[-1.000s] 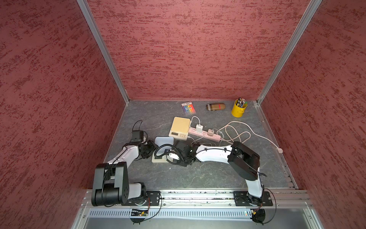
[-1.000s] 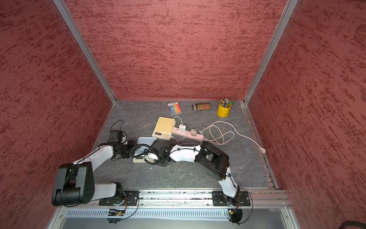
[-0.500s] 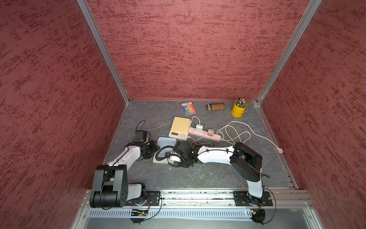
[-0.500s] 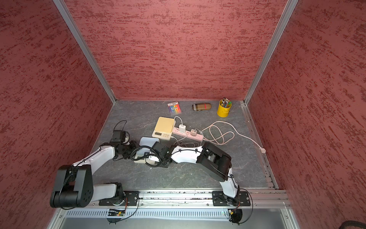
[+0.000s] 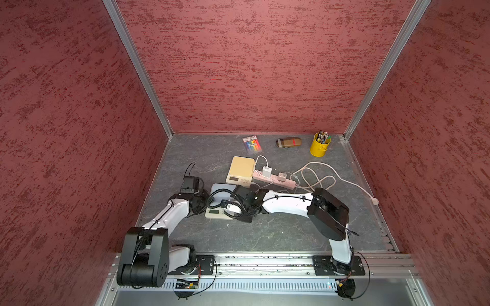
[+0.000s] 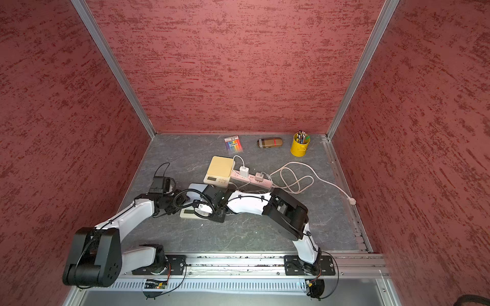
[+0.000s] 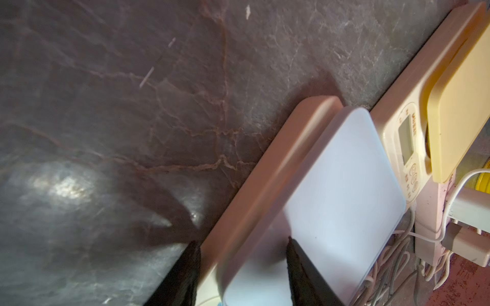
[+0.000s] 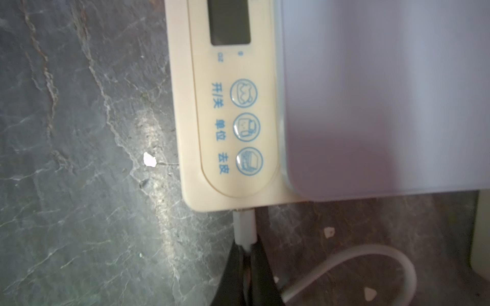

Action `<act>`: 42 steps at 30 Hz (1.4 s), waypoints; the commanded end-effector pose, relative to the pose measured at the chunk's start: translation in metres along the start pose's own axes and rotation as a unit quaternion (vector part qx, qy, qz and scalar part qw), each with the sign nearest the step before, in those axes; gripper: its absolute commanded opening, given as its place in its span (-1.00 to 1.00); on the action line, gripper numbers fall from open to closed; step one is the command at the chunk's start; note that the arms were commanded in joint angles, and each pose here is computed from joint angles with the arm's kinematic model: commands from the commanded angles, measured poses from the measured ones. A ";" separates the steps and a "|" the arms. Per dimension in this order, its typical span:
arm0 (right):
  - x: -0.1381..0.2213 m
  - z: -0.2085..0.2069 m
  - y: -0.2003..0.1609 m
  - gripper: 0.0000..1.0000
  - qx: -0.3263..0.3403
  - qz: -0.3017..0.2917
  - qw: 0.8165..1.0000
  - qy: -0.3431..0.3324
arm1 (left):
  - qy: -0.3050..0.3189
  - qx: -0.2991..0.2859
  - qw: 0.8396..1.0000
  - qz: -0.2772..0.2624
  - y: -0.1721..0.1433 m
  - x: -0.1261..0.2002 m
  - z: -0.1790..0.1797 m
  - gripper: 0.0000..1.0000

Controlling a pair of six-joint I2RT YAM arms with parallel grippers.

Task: Charge the electronic scale
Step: Insert the charging cable into the electronic scale, then reset both arms

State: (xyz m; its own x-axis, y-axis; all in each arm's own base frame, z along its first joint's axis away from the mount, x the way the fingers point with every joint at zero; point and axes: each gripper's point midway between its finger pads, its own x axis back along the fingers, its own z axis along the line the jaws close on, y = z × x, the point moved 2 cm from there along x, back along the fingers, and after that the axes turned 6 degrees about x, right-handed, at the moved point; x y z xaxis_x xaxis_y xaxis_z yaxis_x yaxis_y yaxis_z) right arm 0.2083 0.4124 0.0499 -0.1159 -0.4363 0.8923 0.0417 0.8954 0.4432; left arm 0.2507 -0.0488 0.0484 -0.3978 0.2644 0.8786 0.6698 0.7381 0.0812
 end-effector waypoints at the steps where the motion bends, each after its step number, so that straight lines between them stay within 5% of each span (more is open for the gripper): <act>1: 0.036 -0.019 0.107 -1.00 0.002 -0.219 0.975 -0.030 | 0.064 0.057 0.983 0.164 -0.078 -0.005 0.040 0.03; 9: 0.049 -0.023 0.083 -0.32 -0.005 -0.208 0.975 -0.077 | 0.063 -0.013 0.995 0.078 -0.022 0.019 0.014 0.38; 10: 0.053 -0.021 0.077 -0.27 -0.006 -0.204 0.976 -0.081 | 0.063 -0.026 0.995 0.066 -0.014 0.024 0.010 0.55; 11: 0.057 -0.020 0.072 -0.23 -0.008 -0.201 0.976 -0.081 | 0.060 -0.037 0.996 0.056 -0.007 0.028 0.004 0.98; 19: 0.098 -0.008 0.047 0.01 -0.025 -0.195 0.977 -0.086 | 0.023 -0.081 0.996 0.002 0.027 0.048 -0.024 1.00; 22: 0.130 -0.024 0.045 0.05 -0.042 -0.203 0.967 -0.149 | 0.000 -0.110 0.993 -0.033 0.043 0.064 -0.036 0.99; 24: 0.163 -0.045 0.045 0.25 -0.066 -0.221 0.947 -0.223 | -0.014 -0.150 0.986 -0.073 0.056 0.081 -0.050 0.99; 26: 0.206 -0.072 0.039 0.65 -0.096 -0.241 0.914 -0.312 | -0.026 -0.184 0.976 -0.115 0.072 0.101 -0.067 1.00; 29: 0.264 -0.111 0.017 0.98 -0.131 -0.251 0.855 -0.434 | -0.051 -0.239 0.958 -0.150 0.088 0.128 -0.097 0.99; 33: 0.325 -0.164 -0.041 0.98 -0.202 -0.234 0.774 -0.552 | -0.082 -0.288 0.934 -0.197 0.105 0.151 -0.126 0.99; 37: 0.376 -0.199 -0.132 0.98 -0.299 -0.238 0.675 -0.631 | -0.106 -0.306 0.912 -0.250 0.123 0.148 -0.131 0.99; 42: 0.389 -0.201 -0.259 0.98 -0.413 -0.205 0.568 -0.682 | -0.141 -0.335 0.888 -0.282 0.132 0.117 -0.108 0.99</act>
State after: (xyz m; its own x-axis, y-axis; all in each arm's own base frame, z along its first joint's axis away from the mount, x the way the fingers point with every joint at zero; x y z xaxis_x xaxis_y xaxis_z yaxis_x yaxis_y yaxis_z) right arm 0.3580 0.0355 0.3061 -0.9629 0.2581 0.0788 0.1550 0.2900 0.9444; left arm 0.3515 0.0095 0.2098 -0.8065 0.1557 0.5703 0.5841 0.3590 0.7280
